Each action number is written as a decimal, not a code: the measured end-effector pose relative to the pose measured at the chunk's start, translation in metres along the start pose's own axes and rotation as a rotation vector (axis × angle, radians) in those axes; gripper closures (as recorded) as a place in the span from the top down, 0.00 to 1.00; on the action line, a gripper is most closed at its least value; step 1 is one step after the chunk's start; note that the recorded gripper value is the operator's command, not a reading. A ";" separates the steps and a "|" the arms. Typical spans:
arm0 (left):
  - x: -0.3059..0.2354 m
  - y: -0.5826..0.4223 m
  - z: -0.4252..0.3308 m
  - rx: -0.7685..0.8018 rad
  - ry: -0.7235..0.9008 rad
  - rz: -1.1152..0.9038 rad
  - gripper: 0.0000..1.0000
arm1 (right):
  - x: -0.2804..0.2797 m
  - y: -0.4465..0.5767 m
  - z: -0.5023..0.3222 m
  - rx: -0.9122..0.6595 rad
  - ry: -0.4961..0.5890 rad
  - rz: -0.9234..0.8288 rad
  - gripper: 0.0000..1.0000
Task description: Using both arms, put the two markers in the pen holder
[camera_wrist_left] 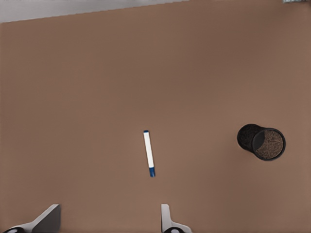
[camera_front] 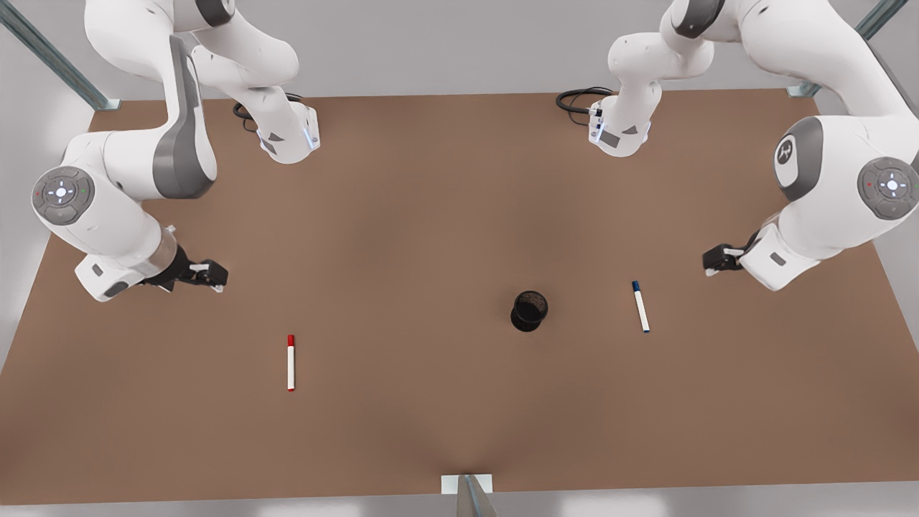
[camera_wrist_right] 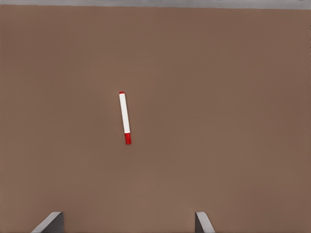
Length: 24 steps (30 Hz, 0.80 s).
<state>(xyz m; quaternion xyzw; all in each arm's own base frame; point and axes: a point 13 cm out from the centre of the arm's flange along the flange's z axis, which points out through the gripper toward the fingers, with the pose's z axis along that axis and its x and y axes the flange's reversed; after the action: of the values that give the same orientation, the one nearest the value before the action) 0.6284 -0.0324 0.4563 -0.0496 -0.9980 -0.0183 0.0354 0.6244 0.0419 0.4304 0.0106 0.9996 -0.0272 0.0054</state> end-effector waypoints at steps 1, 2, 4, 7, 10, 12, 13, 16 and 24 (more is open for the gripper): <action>-0.001 0.000 0.001 0.000 0.001 0.002 1.00 | -0.002 0.000 0.001 0.000 -0.006 0.007 1.00; -0.003 -0.001 0.006 -0.001 0.008 0.005 1.00 | -0.004 0.000 0.002 -0.001 -0.011 0.014 1.00; -0.011 -0.006 0.030 0.002 0.036 0.012 1.00 | -0.009 0.001 0.009 -0.001 -0.017 0.024 1.00; -0.013 -0.023 0.144 0.012 0.150 0.002 1.00 | -0.022 0.008 0.049 0.000 0.010 0.028 1.00; -0.012 -0.024 0.241 0.020 0.168 -0.040 1.00 | -0.046 0.018 0.149 0.000 0.063 0.031 1.00; -0.018 -0.025 0.282 0.025 0.142 -0.068 1.00 | -0.061 0.017 0.210 -0.005 0.070 0.043 1.00; -0.021 -0.025 0.296 0.027 0.123 -0.082 1.00 | -0.071 0.018 0.243 -0.009 0.070 0.047 1.00; -0.016 -0.024 0.332 0.031 0.085 -0.118 1.00 | -0.088 0.032 0.308 -0.020 0.042 0.042 1.00; -0.024 -0.013 0.376 0.045 -0.028 -0.203 0.70 | -0.115 0.070 0.361 -0.048 -0.069 0.021 0.96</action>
<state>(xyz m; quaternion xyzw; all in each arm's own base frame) 0.6256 -0.0325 0.0794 0.0523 -0.9984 0.0015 0.0205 0.7445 0.0898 0.0677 0.0199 0.9990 -0.0034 0.0406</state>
